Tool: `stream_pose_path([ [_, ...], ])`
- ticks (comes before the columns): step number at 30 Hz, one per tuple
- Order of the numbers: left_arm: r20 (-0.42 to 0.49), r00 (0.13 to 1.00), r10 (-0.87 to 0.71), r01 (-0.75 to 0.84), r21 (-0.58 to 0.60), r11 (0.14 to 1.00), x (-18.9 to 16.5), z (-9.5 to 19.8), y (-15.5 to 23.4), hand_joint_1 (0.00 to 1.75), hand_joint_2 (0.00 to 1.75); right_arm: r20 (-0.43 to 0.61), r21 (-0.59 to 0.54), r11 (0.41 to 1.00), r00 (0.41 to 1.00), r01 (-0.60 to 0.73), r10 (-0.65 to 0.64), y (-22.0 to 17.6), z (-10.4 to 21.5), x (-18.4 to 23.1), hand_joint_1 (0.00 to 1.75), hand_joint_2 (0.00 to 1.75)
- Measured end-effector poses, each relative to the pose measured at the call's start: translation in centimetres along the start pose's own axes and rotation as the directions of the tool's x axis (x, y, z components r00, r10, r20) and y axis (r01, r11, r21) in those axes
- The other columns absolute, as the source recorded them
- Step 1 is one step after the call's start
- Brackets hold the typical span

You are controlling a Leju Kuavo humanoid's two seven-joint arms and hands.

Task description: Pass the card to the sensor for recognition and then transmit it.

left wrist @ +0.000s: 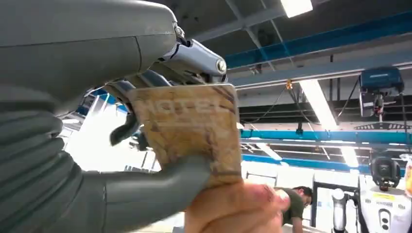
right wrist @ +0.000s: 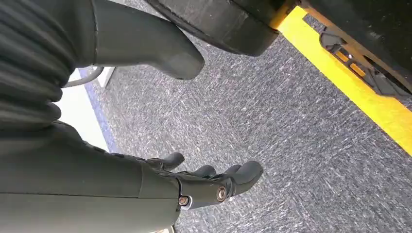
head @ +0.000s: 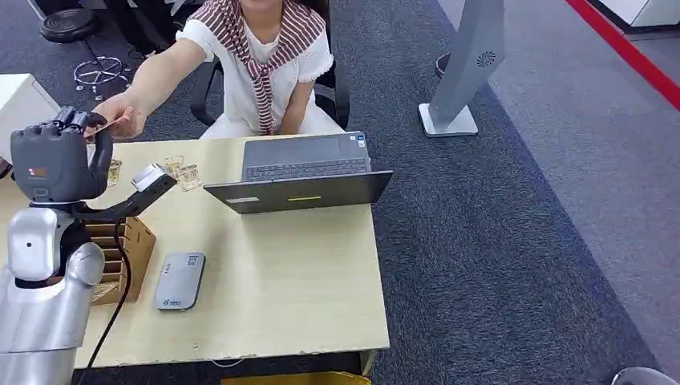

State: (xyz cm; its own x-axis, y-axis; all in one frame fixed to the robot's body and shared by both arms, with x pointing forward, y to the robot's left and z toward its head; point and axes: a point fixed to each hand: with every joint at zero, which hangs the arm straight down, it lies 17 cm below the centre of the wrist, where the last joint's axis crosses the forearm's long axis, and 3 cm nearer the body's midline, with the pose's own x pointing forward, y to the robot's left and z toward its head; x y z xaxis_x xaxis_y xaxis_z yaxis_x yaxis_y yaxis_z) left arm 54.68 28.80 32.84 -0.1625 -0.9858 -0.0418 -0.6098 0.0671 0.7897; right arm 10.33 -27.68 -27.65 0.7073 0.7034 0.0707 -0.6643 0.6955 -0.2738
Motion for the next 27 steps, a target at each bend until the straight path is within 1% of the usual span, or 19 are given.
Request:
stream_pose_path([
  [15, -0.016, 1.000, -0.002, 0.002, -0.001, 1.000, -0.4, 0.4, -0.6, 0.00, 1.75, 0.001, 0.000, 1.000, 1.000, -0.004, 0.004, 0.0, 0.0, 0.0, 0.00, 1.75],
  [18, -0.014, 1.000, 0.004, -0.004, 0.001, 1.000, -0.3, 0.8, -0.8, 0.00, 1.75, 0.001, 0.001, 1.000, 1.000, -0.005, 0.005, 0.0, 0.0, 0.0, 0.00, 1.75],
  [23, -0.001, 1.000, 0.018, -0.018, 0.002, 1.000, 0.4, 2.5, -1.1, 0.00, 1.75, 0.001, 0.000, 1.000, 1.000, -0.015, 0.015, 0.2, 0.0, -0.2, 0.00, 1.75],
  [25, 0.018, 0.999, 0.030, -0.030, 0.018, 0.999, 1.1, 3.7, -0.7, 0.00, 1.75, -0.001, 0.000, 1.000, 1.000, -0.012, 0.012, 0.4, 0.0, -0.5, 0.00, 1.75],
  [27, 0.043, 0.998, 0.038, -0.040, 0.034, 0.999, 2.0, 5.6, -0.4, 0.00, 1.75, -0.004, 0.002, 1.000, 1.000, -0.002, 0.002, 0.6, 0.1, -0.7, 0.00, 1.75],
])
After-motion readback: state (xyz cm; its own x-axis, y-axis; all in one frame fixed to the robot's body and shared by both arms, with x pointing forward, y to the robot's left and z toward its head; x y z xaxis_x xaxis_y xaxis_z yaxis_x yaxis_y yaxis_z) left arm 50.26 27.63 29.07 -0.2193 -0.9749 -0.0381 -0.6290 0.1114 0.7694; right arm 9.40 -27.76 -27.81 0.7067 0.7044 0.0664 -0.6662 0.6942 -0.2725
